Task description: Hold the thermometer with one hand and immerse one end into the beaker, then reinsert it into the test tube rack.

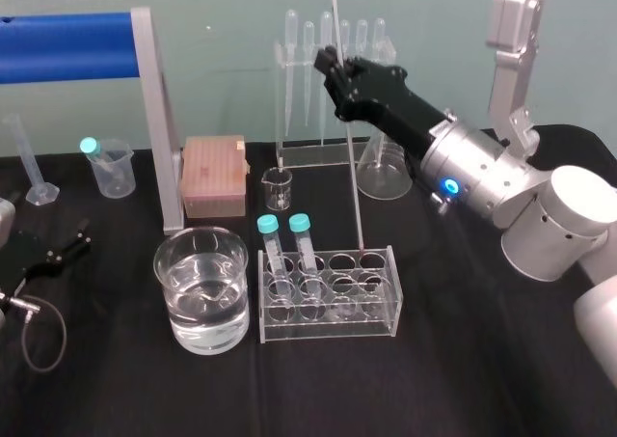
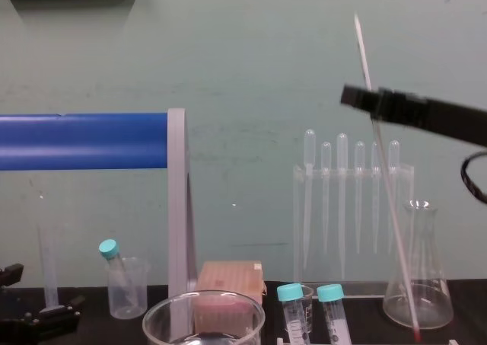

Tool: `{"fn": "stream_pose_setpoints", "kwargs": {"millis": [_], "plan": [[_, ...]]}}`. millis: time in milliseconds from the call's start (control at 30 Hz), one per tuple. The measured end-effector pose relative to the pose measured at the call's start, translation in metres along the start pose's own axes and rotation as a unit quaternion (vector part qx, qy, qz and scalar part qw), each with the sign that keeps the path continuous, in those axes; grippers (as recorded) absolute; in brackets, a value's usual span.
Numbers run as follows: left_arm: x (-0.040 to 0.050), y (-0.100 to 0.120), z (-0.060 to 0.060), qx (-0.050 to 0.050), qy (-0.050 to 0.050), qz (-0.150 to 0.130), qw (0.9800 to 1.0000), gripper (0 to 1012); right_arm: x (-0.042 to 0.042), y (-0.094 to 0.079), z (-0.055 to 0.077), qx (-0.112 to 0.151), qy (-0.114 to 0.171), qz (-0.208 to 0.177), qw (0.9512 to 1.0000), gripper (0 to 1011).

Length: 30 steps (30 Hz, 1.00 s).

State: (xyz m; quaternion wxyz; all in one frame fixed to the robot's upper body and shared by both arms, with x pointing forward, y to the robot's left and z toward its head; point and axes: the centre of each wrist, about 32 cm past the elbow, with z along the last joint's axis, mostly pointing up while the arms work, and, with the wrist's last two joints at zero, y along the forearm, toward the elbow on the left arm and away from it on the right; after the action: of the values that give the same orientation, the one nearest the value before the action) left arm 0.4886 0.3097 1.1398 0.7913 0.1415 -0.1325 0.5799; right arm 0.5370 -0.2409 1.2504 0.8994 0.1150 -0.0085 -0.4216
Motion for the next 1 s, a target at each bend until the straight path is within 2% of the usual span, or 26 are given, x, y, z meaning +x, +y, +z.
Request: {"fn": "stream_pose_setpoints", "kwargs": {"millis": [100, 267, 367, 500, 600, 667, 767, 800, 1000], "plan": [[0.0, 0.0, 0.0, 0.0, 0.0, 0.0, 1.0, 1008, -0.0003, 0.003, 0.004, 0.012, -0.004, 0.009, 0.9999, 55], [0.0, 0.0, 0.0, 0.0, 0.0, 0.0, 1.0, 1008, -0.002, 0.013, 0.012, 0.05, -0.011, 0.036, 0.998, 55], [0.0, 0.0, 0.0, 0.0, 0.0, 0.0, 1.0, 1008, -0.0033, 0.022, 0.014, 0.077, -0.011, 0.06, 0.9952, 55], [0.0, 0.0, 0.0, 0.0, 0.0, 0.0, 1.0, 1008, -0.0063, 0.031, 0.015, 0.096, -0.006, 0.083, 0.9918, 56], [0.0, 0.0, 0.0, 0.0, 0.0, 0.0, 1.0, 1008, -0.0102, 0.04, 0.015, 0.114, 0.003, 0.109, 0.9876, 56], [0.0, 0.0, 0.0, 0.0, 0.0, 0.0, 1.0, 1008, -0.015, 0.049, 0.014, 0.131, 0.016, 0.138, 0.9817, 55], [0.0, 0.0, 0.0, 0.0, 0.0, 0.0, 1.0, 1008, -0.0198, 0.058, 0.011, 0.142, 0.031, 0.165, 0.9755, 56], [0.0, 0.0, 0.0, 0.0, 0.0, 0.0, 1.0, 1008, -0.0198, 0.058, 0.011, 0.142, 0.031, 0.165, 0.9755, 56], [0.0, 0.0, 0.0, 0.0, 0.0, 0.0, 1.0, 1008, -0.0298, 0.074, 0.003, 0.149, 0.055, 0.212, 0.9642, 55]]}}
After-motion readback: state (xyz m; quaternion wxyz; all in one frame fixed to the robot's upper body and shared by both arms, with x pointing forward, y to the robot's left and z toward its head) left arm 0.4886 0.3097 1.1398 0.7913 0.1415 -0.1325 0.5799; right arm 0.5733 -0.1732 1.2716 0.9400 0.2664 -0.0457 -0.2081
